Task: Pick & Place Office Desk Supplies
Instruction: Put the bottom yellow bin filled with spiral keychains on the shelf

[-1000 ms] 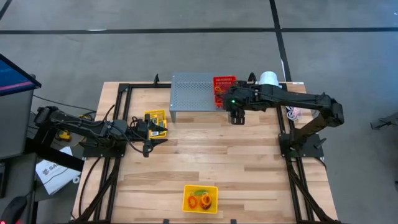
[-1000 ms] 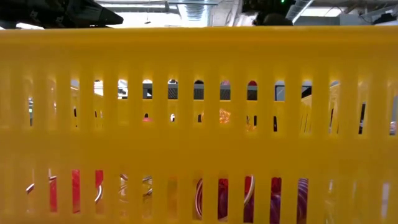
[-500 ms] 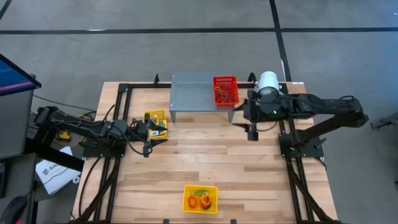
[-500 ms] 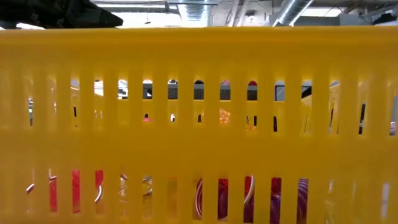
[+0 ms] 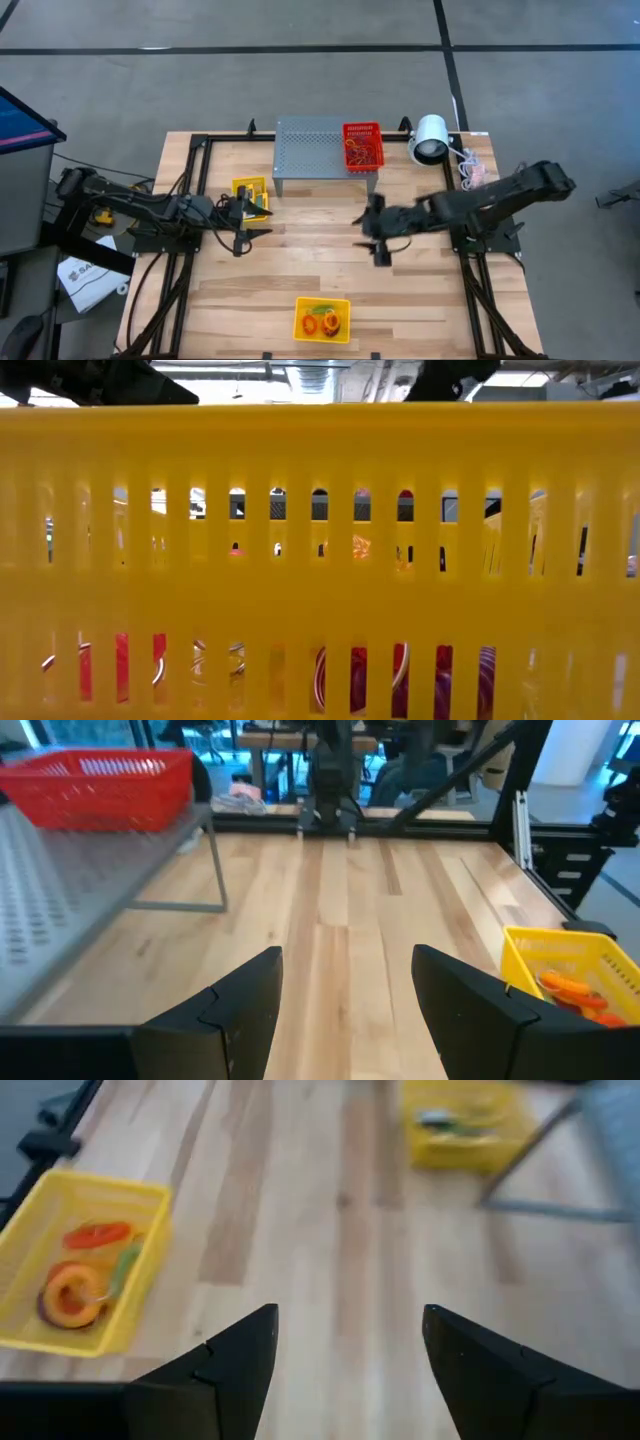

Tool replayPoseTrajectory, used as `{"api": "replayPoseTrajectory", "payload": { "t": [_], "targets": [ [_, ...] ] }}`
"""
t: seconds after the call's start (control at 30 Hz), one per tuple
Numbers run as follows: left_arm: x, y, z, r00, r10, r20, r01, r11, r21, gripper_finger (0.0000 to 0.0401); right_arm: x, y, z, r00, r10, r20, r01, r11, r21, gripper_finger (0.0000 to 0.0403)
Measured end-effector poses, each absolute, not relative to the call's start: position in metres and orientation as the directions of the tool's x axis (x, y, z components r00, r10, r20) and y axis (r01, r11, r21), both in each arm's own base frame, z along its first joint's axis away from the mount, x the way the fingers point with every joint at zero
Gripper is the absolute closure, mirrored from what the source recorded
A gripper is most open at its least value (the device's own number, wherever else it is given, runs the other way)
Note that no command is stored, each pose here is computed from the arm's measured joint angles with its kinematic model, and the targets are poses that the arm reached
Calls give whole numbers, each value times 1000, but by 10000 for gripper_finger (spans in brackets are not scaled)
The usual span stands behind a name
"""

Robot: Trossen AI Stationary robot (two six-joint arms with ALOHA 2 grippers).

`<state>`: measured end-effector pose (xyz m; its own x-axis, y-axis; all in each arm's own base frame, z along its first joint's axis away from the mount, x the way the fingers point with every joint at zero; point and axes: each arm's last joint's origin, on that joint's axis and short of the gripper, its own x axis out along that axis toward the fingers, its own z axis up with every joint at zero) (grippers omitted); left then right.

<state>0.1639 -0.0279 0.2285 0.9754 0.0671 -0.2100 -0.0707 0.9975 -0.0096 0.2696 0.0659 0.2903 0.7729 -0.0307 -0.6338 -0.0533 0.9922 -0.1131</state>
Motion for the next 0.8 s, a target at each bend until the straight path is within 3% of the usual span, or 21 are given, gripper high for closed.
{"api": "replayPoseTrajectory", "payload": {
  "t": [0.33, 0.53, 0.8],
  "targets": [
    [177, -36, 222, 976, 37, -214, -45, 998, -32, 183, 305, 127, 243, 732, 229, -641, -235, 969, 78, 159],
    [177, -36, 223, 979, 17, -203, -29, 998, -57, 183, 316, 148, 219, 718, 268, -642, -223, 963, 151, 159],
    [176, -40, 224, 980, -2, -200, -15, 996, -84, 183, 337, 171, 185, 599, 252, -760, -207, 966, 157, 159]
  ]
}}
